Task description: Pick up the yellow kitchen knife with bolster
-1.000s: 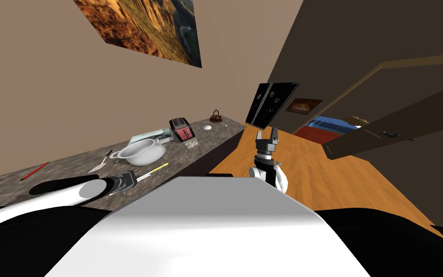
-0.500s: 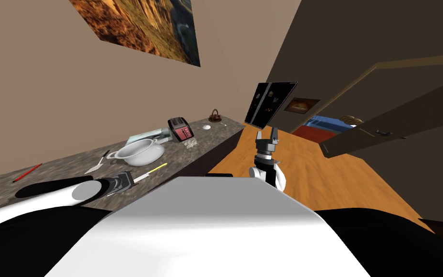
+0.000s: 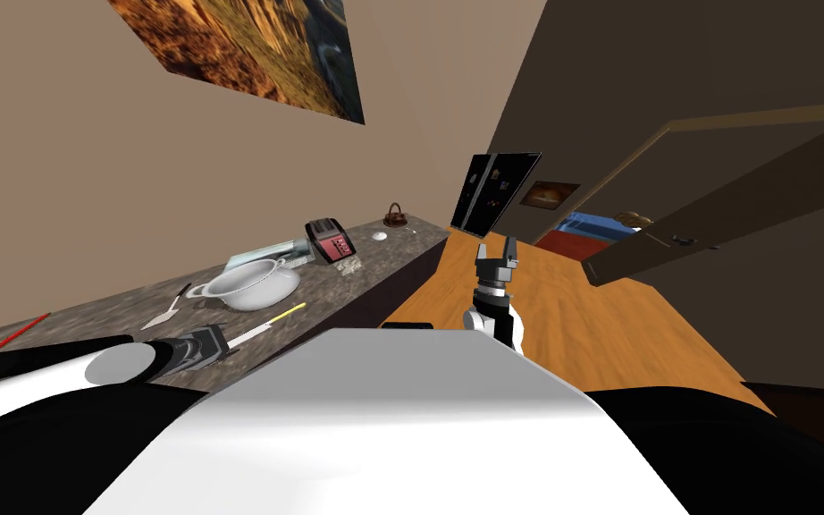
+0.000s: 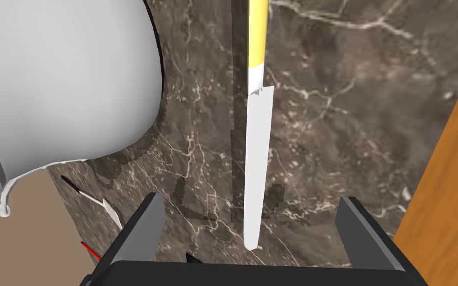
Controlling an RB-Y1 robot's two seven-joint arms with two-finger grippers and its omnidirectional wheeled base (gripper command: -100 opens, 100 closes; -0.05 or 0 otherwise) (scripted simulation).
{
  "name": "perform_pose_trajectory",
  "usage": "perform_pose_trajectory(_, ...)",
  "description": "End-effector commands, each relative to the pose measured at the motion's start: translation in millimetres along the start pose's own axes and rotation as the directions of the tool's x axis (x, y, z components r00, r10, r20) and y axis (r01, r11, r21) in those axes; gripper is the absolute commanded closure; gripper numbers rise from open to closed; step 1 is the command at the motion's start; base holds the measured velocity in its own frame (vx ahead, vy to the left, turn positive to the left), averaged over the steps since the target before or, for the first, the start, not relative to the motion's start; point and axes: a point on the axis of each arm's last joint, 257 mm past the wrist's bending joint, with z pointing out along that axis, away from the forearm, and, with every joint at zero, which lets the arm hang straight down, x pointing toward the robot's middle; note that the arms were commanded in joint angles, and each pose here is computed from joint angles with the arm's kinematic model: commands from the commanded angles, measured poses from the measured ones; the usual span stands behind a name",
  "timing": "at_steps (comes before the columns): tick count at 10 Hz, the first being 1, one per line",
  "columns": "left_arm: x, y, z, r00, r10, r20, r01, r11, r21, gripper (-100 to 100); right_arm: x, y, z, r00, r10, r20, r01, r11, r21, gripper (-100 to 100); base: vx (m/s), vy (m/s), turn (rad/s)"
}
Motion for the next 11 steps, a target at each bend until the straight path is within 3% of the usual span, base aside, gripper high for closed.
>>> perform_pose_trajectory(1,-9.3,1.5,-7.2,1.000,-0.014,0.017,0.014,1.000,-0.011,-100,0.0,0.0,0.0,1.000,0.000,0.000,0.000,1.000,0.000,0,-0.028,-0.028,-0.067)
perform_pose_trajectory(4,-27.7,12.0,-15.0,0.998,-0.043,0.055,0.046,0.997,-0.056,-100,0.0,0.0,0.0,1.000,0.000,0.000,0.000,1.000,0.000,0,-0.039,-0.025,-0.101)
perform_pose_trajectory(7,-41.8,32.0,-14.1,0.994,-0.069,0.087,0.081,0.987,-0.142,-100,0.0,0.0,0.0,1.000,0.000,0.000,0.000,1.000,0.000,0,-0.034,0.008,-0.140)
perform_pose_trajectory(11,-40.4,62.0,-4.0,0.992,-0.084,0.098,0.109,0.953,-0.284,-100,-0.1,0.0,0.0,1.000,0.000,0.000,0.000,1.000,0.000,0,0.005,0.103,-0.120)
